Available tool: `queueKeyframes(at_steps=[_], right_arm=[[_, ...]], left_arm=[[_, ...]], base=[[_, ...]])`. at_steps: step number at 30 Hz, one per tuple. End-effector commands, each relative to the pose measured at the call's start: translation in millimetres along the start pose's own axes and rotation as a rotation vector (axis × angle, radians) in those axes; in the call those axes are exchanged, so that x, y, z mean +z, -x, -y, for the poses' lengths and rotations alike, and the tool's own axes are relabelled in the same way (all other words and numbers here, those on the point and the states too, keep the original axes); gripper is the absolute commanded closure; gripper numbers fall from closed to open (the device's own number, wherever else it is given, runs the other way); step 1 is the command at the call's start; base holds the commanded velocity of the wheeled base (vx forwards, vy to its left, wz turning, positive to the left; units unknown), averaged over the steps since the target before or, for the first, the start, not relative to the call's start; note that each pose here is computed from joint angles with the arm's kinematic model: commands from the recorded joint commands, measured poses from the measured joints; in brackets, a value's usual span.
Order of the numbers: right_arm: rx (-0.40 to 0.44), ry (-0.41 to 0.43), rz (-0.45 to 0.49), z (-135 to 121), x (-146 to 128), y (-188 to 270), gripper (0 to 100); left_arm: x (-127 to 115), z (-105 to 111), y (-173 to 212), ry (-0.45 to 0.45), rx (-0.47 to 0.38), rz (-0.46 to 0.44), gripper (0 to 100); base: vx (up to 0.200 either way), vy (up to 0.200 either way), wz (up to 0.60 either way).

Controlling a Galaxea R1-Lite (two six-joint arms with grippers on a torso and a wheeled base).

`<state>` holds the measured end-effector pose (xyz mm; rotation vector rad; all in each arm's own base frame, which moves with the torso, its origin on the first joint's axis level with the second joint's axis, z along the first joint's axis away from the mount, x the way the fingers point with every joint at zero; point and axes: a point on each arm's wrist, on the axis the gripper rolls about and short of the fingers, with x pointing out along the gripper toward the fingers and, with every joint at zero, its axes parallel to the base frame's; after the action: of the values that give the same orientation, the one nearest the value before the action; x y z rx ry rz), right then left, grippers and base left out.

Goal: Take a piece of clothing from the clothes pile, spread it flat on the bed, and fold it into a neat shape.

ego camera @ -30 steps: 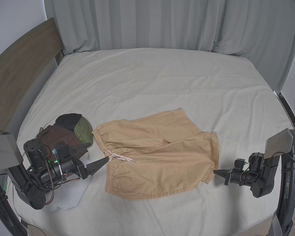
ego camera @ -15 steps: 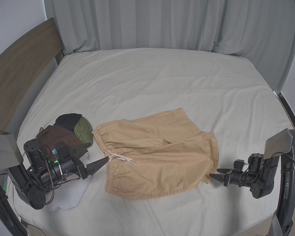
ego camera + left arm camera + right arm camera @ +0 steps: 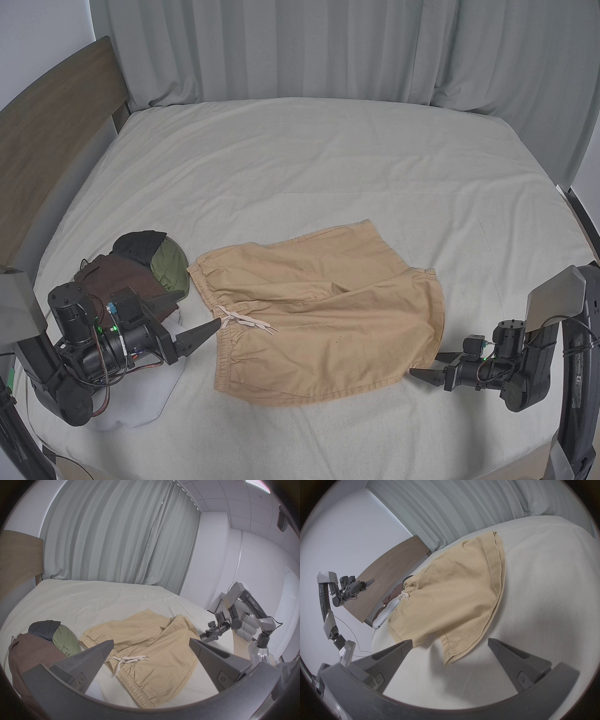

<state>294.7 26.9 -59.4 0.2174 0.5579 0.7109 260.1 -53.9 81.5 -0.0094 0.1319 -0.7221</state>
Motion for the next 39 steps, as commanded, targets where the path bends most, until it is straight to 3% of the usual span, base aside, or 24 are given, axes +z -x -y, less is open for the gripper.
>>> queueKeyframes(at_steps=[1,5,6,20,29,34,39], right_arm=[[-0.015,-0.020,-0.024,2,-8,-5,0],[-0.020,-0.015,-0.017,4,-8,-8,0],[-0.024,-0.016,-0.016,5,-8,-8,100],[-0.032,-0.018,-0.017,3,-7,-6,100],[-0.058,-0.059,-0.033,0,-9,21,100],[-0.061,-0.058,-0.034,3,-11,22,100],[-0.044,-0.062,-0.035,3,-11,23,100]], left_arm=[[0,0,0,0.000,0.001,0.001,0],[0,0,0,-0.001,-0.001,0.002,0],[0,0,0,-0.001,0.001,0.002,0],[0,0,0,0.000,0.001,0.001,0],[-3,-1,0,0.009,0.004,-0.011,0],[-15,-11,-2,0.037,0.029,-0.048,0],[-35,-17,-8,0.125,0.042,-0.104,0]], base=[[0.000,0.000,0.00],[0.000,0.000,0.00],[0.000,0.000,0.00],[0.000,0.000,0.00],[0.000,0.000,0.00],[0.000,0.000,0.00],[0.000,0.000,0.00]])
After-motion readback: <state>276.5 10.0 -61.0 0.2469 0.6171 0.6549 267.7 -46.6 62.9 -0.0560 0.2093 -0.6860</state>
